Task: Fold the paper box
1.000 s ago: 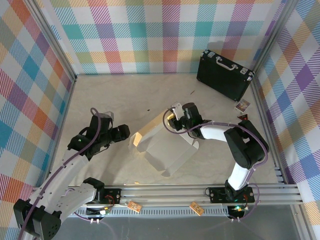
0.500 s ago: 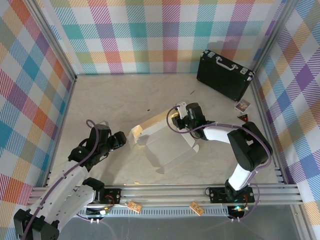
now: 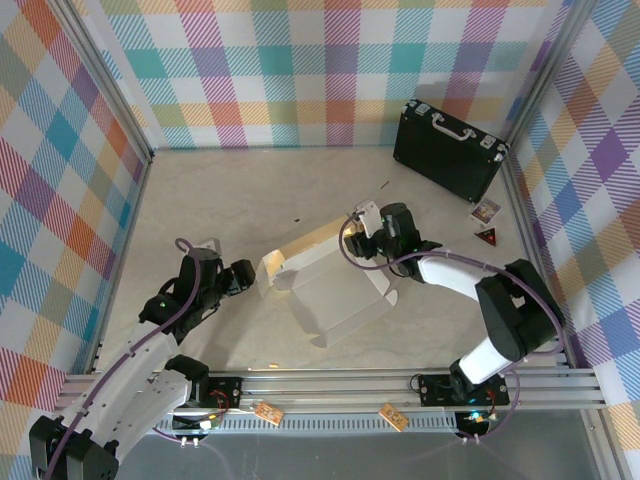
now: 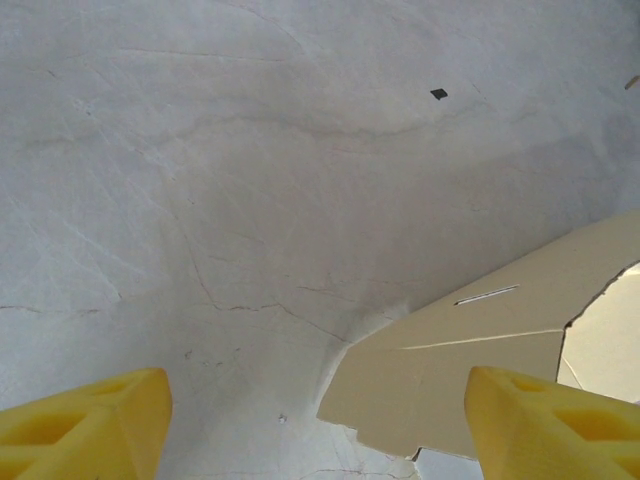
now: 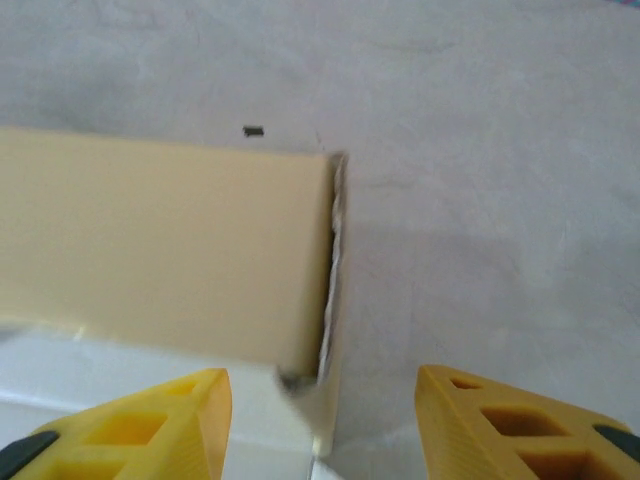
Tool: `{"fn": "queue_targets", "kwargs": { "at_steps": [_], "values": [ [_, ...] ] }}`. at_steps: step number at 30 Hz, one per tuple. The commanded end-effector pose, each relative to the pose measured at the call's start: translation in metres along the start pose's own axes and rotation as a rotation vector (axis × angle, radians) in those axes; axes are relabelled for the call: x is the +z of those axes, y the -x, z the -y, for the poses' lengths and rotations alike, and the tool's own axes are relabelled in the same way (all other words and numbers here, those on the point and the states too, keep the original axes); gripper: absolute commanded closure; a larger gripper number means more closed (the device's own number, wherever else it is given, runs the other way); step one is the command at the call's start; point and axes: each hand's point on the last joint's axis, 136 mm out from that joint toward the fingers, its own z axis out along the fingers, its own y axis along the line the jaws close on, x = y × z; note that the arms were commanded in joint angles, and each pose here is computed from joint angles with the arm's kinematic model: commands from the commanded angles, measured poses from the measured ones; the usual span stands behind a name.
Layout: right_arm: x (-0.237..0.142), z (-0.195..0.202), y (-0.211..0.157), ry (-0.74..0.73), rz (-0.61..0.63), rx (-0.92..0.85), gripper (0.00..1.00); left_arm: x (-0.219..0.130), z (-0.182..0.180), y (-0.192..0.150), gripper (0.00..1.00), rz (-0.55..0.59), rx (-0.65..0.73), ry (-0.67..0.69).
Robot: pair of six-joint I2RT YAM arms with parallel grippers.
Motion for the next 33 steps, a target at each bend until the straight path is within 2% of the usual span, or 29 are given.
{"fn": "queue_targets", "kwargs": {
  "at_steps": [1, 4, 7, 8, 10, 11, 12, 14, 15, 19, 25, 33],
  "values": [
    [-0.026, -0.017, -0.003, 0.086, -0.086, -0.083, 0.49, -0.003, 0.002, 0.005, 0.23, 0.027, 0.018, -0.025],
    [-0.055, -0.030, 0.001, 0.152, -0.147, -0.180, 0.49, -0.005, 0.005, 0.008, 0.23, 0.048, 0.021, -0.043],
    [-0.083, -0.026, 0.025, 0.121, -0.145, -0.288, 0.42, -0.008, 0.009, 0.013, 0.23, 0.075, 0.031, -0.066],
    [-0.093, -0.022, 0.037, 0.090, -0.125, -0.353, 0.38, -0.009, 0.009, 0.015, 0.23, 0.085, 0.030, -0.062],
    [-0.109, -0.018, 0.061, 0.052, -0.071, -0.513, 0.17, -0.011, 0.007, 0.018, 0.23, 0.100, 0.029, -0.052],
    [-0.116, -0.019, 0.070, 0.055, -0.050, -0.602, 0.08, -0.012, 0.007, 0.018, 0.23, 0.104, 0.030, -0.052],
    [-0.122, -0.026, 0.071, 0.119, -0.054, -0.699, 0.04, -0.013, 0.007, 0.018, 0.23, 0.106, 0.036, -0.059],
    [-0.135, -0.050, 0.058, 0.335, -0.104, -0.871, 0.03, -0.014, 0.009, 0.017, 0.23, 0.107, 0.044, -0.071],
    [-0.135, -0.051, 0.060, 0.385, -0.113, -0.911, 0.03, -0.014, 0.009, 0.017, 0.23, 0.112, 0.042, -0.075],
    [-0.112, -0.027, 0.073, 0.463, -0.225, -1.012, 0.03, -0.017, 0.008, 0.017, 0.23, 0.123, 0.047, -0.077],
    [-0.067, -0.008, 0.079, 0.546, -0.286, -1.048, 0.05, -0.013, 0.008, 0.006, 0.24, 0.099, 0.055, -0.105],
    [-0.021, -0.009, 0.053, 0.641, -0.337, -1.040, 0.06, -0.016, 0.011, 0.007, 0.24, 0.108, 0.059, -0.126]
  ]
}}
